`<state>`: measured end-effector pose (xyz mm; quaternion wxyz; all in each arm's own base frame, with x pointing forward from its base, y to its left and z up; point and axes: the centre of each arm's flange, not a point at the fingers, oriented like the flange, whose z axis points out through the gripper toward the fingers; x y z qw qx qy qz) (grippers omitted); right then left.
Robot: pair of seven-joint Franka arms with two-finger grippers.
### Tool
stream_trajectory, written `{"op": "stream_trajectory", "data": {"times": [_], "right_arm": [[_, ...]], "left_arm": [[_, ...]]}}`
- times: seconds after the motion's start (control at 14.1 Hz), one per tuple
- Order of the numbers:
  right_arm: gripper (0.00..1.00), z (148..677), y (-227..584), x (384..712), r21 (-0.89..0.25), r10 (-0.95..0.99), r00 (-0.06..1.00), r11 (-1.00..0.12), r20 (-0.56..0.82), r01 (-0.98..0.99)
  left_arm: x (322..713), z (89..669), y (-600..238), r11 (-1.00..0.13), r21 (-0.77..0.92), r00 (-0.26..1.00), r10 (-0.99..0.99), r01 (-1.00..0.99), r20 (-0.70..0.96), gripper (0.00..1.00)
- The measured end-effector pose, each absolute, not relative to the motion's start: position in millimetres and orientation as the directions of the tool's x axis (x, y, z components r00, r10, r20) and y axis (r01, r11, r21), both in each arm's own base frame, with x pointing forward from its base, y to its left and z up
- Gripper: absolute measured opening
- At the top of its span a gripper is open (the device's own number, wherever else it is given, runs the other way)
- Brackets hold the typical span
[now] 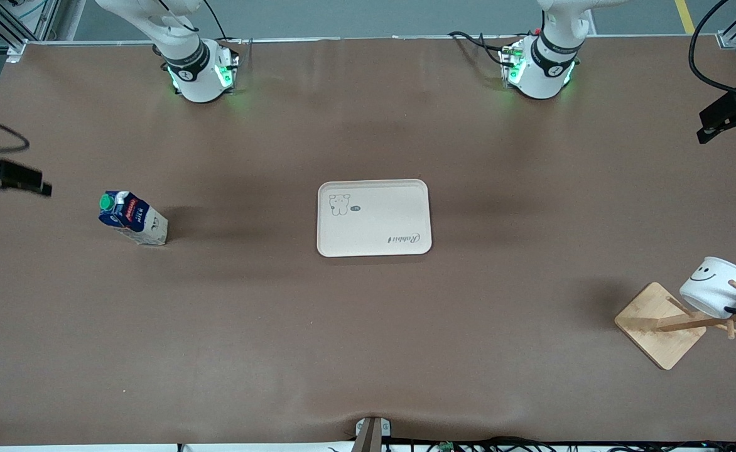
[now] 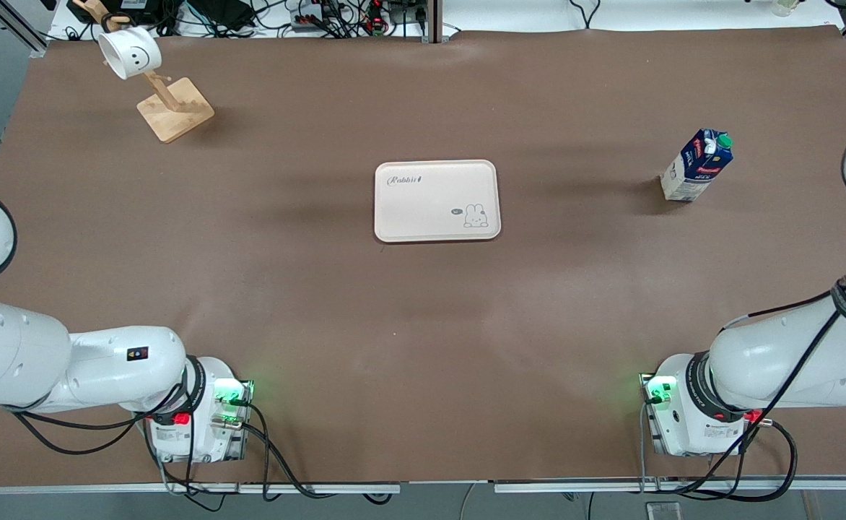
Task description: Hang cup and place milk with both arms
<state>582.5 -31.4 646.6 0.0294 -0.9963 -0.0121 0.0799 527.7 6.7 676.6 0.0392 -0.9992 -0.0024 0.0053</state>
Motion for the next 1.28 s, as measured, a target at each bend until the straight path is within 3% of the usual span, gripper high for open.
{"op": "stream_trajectory", "data": {"times": [0.21, 0.64, 1.28], "right_arm": [[1.00, 659.6, -29.0, 543.2, -0.070, 0.031, 0.979, -0.997, -0.201, 0.017], [1.00, 633.0, -28.0, 498.8, -0.067, 0.019, 0.988, -0.998, -0.156, 0.009], [1.00, 670.9, -63.3, 499.0, 0.007, -0.051, 0.997, -0.999, -0.056, -0.051]], "left_arm": [[524.6, 675.6, 2.0, -0.997, -0.078, 1.000, -0.002, -0.004, -0.031, 1.00], [519.3, 676.6, -16.1, -0.996, -0.078, 0.998, -0.028, -0.031, -0.049, 1.00], [523.5, 665.6, -33.0, -0.996, -0.078, 0.997, -0.045, -0.050, -0.064, 1.00]]}}
